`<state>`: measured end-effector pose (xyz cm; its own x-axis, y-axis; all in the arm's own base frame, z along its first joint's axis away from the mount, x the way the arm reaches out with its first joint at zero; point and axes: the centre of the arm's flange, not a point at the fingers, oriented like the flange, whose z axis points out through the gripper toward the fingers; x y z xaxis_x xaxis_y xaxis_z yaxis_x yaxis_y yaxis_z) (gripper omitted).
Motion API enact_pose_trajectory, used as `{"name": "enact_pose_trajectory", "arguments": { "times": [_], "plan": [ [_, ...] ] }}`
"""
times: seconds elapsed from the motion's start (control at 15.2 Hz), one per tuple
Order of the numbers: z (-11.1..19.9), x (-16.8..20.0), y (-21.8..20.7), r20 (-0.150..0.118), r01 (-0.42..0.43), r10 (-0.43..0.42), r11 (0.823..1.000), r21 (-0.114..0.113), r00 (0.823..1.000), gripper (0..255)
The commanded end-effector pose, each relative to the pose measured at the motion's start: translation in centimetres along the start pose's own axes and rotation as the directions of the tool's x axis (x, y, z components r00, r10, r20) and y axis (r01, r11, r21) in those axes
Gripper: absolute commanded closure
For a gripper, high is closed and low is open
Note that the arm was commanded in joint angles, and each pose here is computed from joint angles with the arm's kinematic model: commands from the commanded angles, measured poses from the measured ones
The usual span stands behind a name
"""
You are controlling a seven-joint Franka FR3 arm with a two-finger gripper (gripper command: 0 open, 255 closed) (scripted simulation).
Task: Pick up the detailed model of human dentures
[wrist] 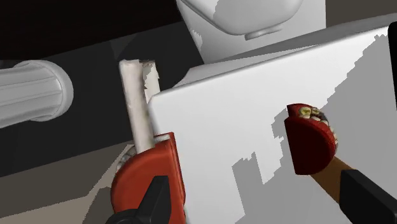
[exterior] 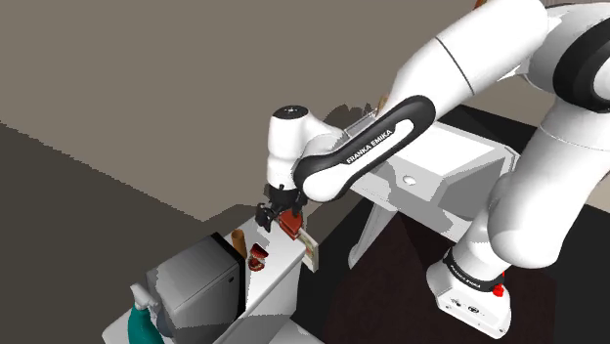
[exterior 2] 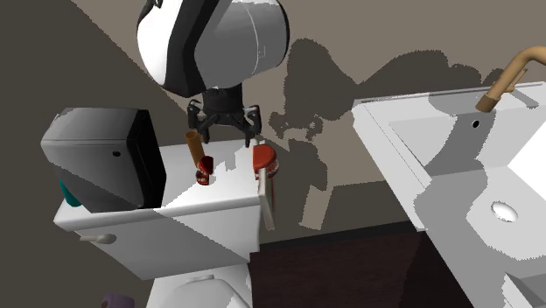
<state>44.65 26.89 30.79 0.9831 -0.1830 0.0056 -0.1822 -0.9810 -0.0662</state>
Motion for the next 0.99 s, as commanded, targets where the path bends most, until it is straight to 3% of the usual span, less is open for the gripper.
{"name": "enact_pose_trajectory", "arguments": {
  "times": [0.0, 0.4, 0.92],
  "plan": [
    [2.1, 0.6, -1.7, 0.000, -0.005, 0.005, 1.000, 0.001, 1.000, 0],
    [7.8, 2.4, -6.9, 0.003, -0.019, 0.019, 1.000, 0.002, 1.000, 0],
    [11.8, 2.5, -7.0, 0.003, -0.020, 0.020, 1.000, 0.002, 1.000, 0]
  ]
}}
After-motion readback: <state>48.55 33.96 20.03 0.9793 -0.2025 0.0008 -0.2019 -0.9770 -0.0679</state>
